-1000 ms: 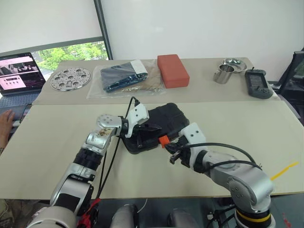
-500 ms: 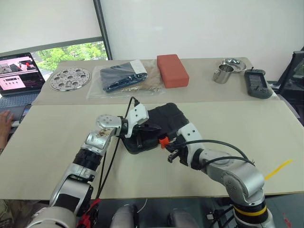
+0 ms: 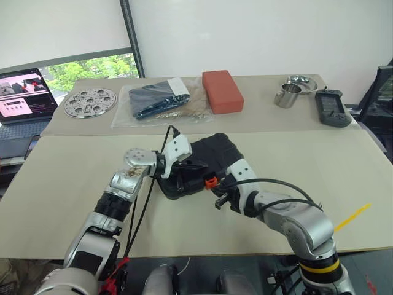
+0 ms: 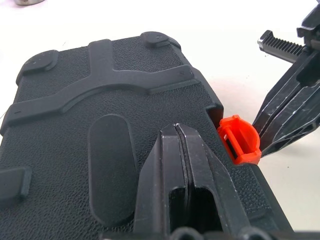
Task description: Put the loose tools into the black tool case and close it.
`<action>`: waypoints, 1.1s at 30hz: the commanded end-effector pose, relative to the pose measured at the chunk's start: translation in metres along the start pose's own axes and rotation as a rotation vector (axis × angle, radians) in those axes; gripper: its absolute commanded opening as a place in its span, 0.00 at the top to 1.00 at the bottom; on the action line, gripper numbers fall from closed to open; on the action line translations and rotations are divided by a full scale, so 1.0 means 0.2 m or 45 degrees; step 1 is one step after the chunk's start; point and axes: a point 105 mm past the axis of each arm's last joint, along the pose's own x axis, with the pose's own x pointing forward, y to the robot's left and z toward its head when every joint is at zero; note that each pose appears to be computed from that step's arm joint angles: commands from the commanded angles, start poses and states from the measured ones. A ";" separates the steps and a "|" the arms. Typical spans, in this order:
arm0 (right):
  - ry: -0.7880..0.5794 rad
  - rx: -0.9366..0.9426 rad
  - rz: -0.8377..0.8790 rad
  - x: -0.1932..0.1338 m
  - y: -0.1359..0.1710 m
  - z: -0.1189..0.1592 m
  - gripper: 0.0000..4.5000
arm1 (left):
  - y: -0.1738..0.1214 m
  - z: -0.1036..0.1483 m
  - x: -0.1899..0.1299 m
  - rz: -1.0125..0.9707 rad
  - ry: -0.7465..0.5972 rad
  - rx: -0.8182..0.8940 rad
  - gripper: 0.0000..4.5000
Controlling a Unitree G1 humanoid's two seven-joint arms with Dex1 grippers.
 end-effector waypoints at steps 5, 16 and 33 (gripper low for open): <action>-0.073 -0.055 0.011 0.03 -0.03 0.12 0.99 | -0.04 -0.09 0.01 -0.011 0.057 -0.054 1.00; -0.147 -0.090 0.079 0.04 0.03 0.26 0.99 | -0.08 -0.10 0.03 -0.015 0.047 -0.065 1.00; -0.184 -0.096 0.095 0.02 0.05 0.32 0.99 | -0.09 -0.11 0.03 -0.026 0.049 -0.072 1.00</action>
